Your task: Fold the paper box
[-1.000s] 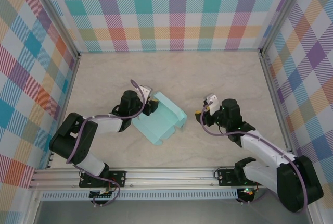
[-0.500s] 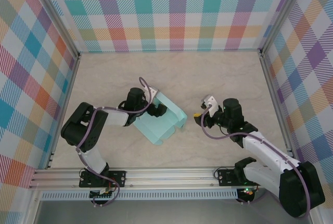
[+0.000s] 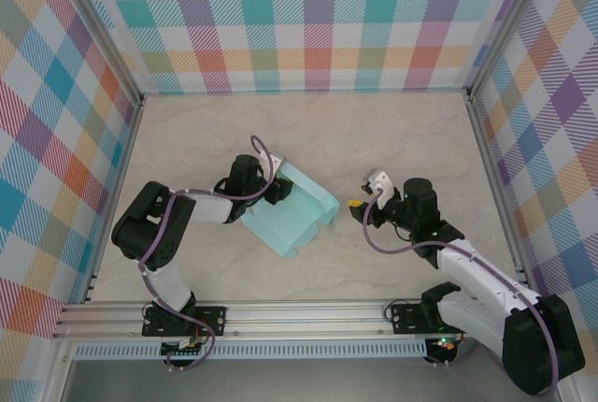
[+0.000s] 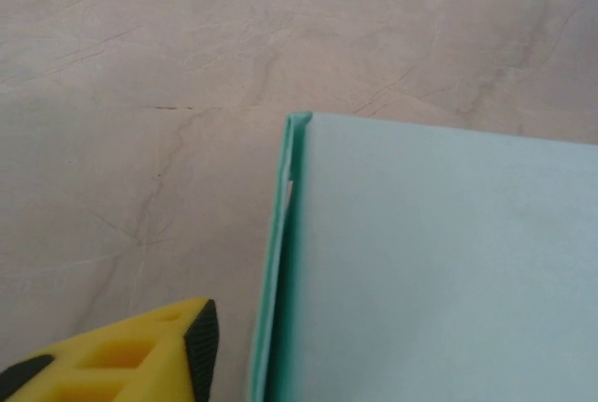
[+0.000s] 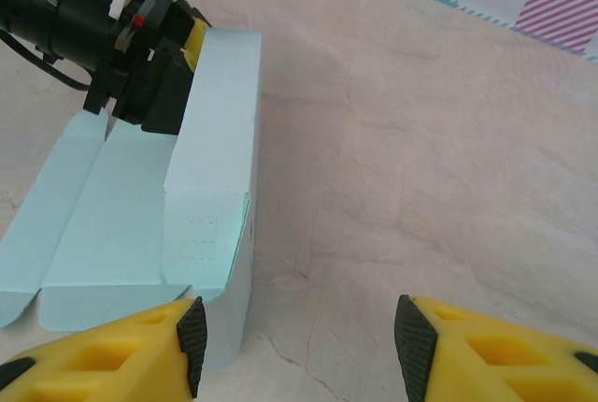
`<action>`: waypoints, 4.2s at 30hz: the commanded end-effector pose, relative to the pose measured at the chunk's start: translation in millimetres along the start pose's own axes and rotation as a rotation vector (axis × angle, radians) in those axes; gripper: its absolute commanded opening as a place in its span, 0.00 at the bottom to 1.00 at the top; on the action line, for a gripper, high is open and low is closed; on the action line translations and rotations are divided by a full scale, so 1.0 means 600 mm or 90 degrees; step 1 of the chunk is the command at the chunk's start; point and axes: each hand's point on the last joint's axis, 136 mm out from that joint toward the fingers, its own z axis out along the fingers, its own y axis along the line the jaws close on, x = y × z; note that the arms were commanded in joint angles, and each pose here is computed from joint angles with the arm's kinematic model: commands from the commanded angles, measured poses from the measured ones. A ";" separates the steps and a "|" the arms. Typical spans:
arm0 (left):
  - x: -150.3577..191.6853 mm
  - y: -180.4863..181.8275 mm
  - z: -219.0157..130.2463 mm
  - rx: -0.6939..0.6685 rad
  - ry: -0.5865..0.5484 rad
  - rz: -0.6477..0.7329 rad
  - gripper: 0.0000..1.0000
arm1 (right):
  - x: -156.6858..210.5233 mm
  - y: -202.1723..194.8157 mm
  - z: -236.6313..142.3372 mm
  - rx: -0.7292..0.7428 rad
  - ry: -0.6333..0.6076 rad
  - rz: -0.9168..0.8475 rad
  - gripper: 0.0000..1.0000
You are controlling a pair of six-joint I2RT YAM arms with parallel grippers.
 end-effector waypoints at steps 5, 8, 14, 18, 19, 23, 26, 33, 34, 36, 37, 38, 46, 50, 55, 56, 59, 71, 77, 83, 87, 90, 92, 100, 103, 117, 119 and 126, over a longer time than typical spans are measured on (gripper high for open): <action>-0.008 0.009 0.000 -0.012 -0.010 -0.005 0.34 | -0.009 0.005 -0.001 -0.006 -0.026 -0.005 0.57; -0.011 0.009 -0.001 -0.012 -0.011 -0.004 0.28 | -0.009 0.002 0.000 -0.001 -0.029 -0.009 0.58; -0.012 0.008 -0.002 -0.010 -0.005 -0.003 0.19 | -0.013 0.001 0.006 -0.002 -0.043 -0.020 0.60; -0.015 0.009 -0.009 -0.008 0.004 -0.010 0.16 | -0.011 -0.004 0.004 0.008 -0.028 -0.047 0.60; -0.017 0.010 -0.013 -0.008 0.006 -0.014 0.15 | -0.011 -0.003 0.004 0.006 -0.027 -0.048 0.60; -0.031 0.009 -0.038 -0.007 0.019 -0.034 0.14 | -0.013 0.025 0.002 -0.055 -0.034 -0.039 0.59; -0.043 0.009 -0.061 0.001 0.023 -0.047 0.14 | -0.013 0.048 0.000 -0.103 -0.040 -0.038 0.59; -0.064 0.026 -0.098 0.008 0.019 -0.077 0.12 | -0.022 0.075 0.002 -0.173 -0.064 -0.054 0.59; -0.064 0.025 -0.099 0.012 0.021 -0.076 0.12 | -0.023 0.079 0.003 -0.187 -0.065 -0.054 0.59; -0.068 0.019 -0.101 0.025 0.022 -0.072 0.12 | -0.026 0.083 0.011 -0.203 -0.063 -0.060 0.59; -0.069 0.016 -0.101 0.033 0.024 -0.072 0.12 | -0.025 0.081 0.016 -0.200 -0.059 -0.066 0.58; -0.070 0.013 -0.102 0.040 0.025 -0.073 0.12 | -0.026 0.078 0.021 -0.194 -0.059 -0.073 0.58; -0.073 -0.003 -0.099 0.080 0.028 -0.091 0.12 | -0.055 0.071 0.060 -0.200 -0.074 -0.135 0.53; -0.072 -0.005 -0.092 0.090 0.031 -0.120 0.11 | -0.065 0.088 0.078 -0.223 -0.083 -0.153 0.52; -0.065 -0.006 -0.089 0.091 0.034 -0.136 0.11 | -0.075 0.089 0.097 -0.217 -0.084 -0.148 0.49; -0.065 -0.005 -0.089 0.089 0.032 -0.137 0.11 | -0.077 0.088 0.100 -0.216 -0.084 -0.145 0.49; -0.064 -0.002 -0.091 0.078 0.032 -0.141 0.11 | -0.086 0.081 0.114 -0.194 -0.080 -0.125 0.48; -0.055 0.034 -0.099 -0.047 0.024 -0.174 0.11 | -0.105 0.069 0.149 -0.157 -0.046 -0.035 0.50; -0.049 0.039 -0.101 -0.079 0.023 -0.172 0.11 | -0.112 0.051 0.165 -0.129 -0.020 0.024 0.51; -0.041 0.040 -0.098 -0.092 0.031 -0.189 0.11 | -0.108 0.050 0.188 -0.106 -0.006 0.028 0.47; -0.040 0.035 -0.096 -0.097 0.032 -0.202 0.11 | -0.109 0.053 0.208 -0.074 0.000 0.017 0.43; -0.040 0.032 -0.095 -0.108 0.032 -0.213 0.11 | -0.111 0.045 0.226 -0.021 -0.004 0.026 0.43; -0.040 0.030 -0.097 -0.116 0.031 -0.218 0.11 | -0.109 0.036 0.237 0.018 0.000 0.046 0.42; -0.045 0.015 -0.108 -0.147 0.013 -0.240 0.11 | -0.103 0.010 0.263 0.134 -0.003 0.055 0.31; -0.046 0.003 -0.110 -0.143 0.006 -0.246 0.11 | -0.099 0.001 0.269 0.152 -0.002 0.056 0.29; -0.052 -0.037 -0.135 -0.133 -0.028 -0.303 0.61 | -0.055 -0.041 0.283 0.202 0.052 0.058 0.14; -0.062 -0.036 -0.158 -0.132 -0.055 -0.310 0.77 | -0.047 -0.056 0.278 0.196 0.067 0.063 0.11; -0.096 -0.025 -0.254 -0.135 -0.167 -0.351 1.00 | -0.037 -0.082 0.267 0.081 0.134 -0.016 0.09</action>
